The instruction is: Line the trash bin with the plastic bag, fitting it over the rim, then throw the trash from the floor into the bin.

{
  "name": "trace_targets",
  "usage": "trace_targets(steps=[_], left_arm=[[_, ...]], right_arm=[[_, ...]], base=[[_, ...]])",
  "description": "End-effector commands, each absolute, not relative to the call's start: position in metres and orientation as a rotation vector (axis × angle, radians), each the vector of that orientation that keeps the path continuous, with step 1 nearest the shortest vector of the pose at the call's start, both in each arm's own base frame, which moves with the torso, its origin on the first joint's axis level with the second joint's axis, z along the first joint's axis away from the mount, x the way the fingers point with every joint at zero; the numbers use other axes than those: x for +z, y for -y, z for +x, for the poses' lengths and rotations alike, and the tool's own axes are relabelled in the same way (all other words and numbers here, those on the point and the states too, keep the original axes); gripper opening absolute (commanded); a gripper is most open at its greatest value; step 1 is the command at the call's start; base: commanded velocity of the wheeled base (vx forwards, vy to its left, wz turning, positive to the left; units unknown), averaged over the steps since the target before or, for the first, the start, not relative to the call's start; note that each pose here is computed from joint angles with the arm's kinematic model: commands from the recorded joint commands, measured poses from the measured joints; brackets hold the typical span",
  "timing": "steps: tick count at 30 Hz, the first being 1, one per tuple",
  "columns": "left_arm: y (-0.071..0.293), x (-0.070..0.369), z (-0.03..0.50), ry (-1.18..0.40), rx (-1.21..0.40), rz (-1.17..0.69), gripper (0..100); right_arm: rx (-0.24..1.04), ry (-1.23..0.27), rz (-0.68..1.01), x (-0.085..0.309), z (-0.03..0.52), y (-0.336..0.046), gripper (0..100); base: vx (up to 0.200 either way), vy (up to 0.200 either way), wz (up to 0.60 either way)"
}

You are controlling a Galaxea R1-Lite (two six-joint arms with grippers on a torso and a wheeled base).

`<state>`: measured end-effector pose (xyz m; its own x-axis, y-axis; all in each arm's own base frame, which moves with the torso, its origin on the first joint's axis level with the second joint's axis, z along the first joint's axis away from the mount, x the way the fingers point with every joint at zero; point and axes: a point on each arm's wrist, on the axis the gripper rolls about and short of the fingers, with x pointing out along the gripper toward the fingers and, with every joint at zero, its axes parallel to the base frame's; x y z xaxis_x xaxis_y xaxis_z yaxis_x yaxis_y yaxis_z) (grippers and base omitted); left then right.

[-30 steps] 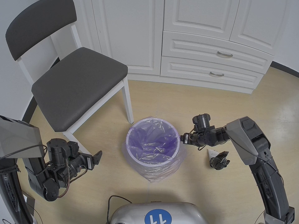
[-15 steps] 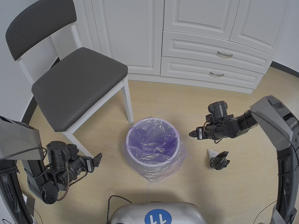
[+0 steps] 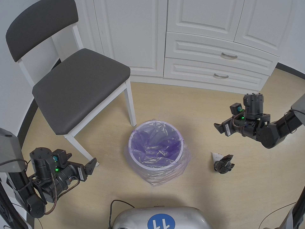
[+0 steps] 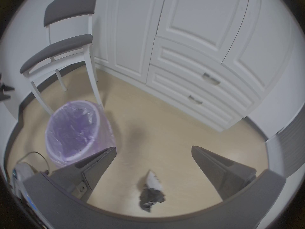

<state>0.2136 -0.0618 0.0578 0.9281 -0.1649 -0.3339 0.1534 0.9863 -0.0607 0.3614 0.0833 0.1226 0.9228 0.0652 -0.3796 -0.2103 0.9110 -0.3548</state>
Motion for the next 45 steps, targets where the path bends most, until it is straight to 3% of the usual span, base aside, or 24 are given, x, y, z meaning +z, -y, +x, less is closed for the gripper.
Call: trace_targets(steps=[1,6,10,17,20,27,37,40,45], left_arm=[[0.069,0.084,0.192,-0.236,-0.232,-0.028,100],[0.067,0.093,0.182,-0.196,-0.244,-0.029,100],[0.065,0.103,0.177,-0.143,-0.248,-0.009,100],[0.063,0.107,0.175,-0.122,-0.245,0.000,100],[0.063,0.106,0.176,-0.125,-0.243,0.000,100],[0.064,0.104,0.178,-0.135,-0.241,0.001,100],[0.063,0.104,0.178,-0.138,-0.237,0.001,100],[0.064,0.101,0.179,-0.152,-0.238,0.005,100],[0.064,0.099,0.180,-0.164,-0.239,0.008,100]], right_arm=[[0.036,-0.289,-0.472,0.133,0.342,-0.049,100],[-0.022,-0.414,-0.496,0.103,0.361,-0.021,100],[-0.051,-0.653,-0.480,0.050,0.408,0.013,100],[0.006,-0.886,-0.206,0.018,0.442,0.010,100],[0.007,-0.922,-0.148,0.013,0.449,0.009,100],[-0.030,-1.049,-0.082,-0.048,0.472,0.016,100],[0.003,-1.156,0.027,-0.045,0.478,0.020,100],[-0.062,-1.143,0.117,-0.067,0.496,0.013,100],[-0.225,-1.167,0.042,-0.100,0.498,0.005,100]], base=[[0.000,0.000,0.00],[0.000,0.000,0.00],[0.000,0.000,0.00],[0.000,0.000,0.00],[0.000,0.000,0.00],[0.000,0.000,0.00],[0.000,0.000,0.00],[0.000,0.000,0.00],[0.000,0.000,0.00]])
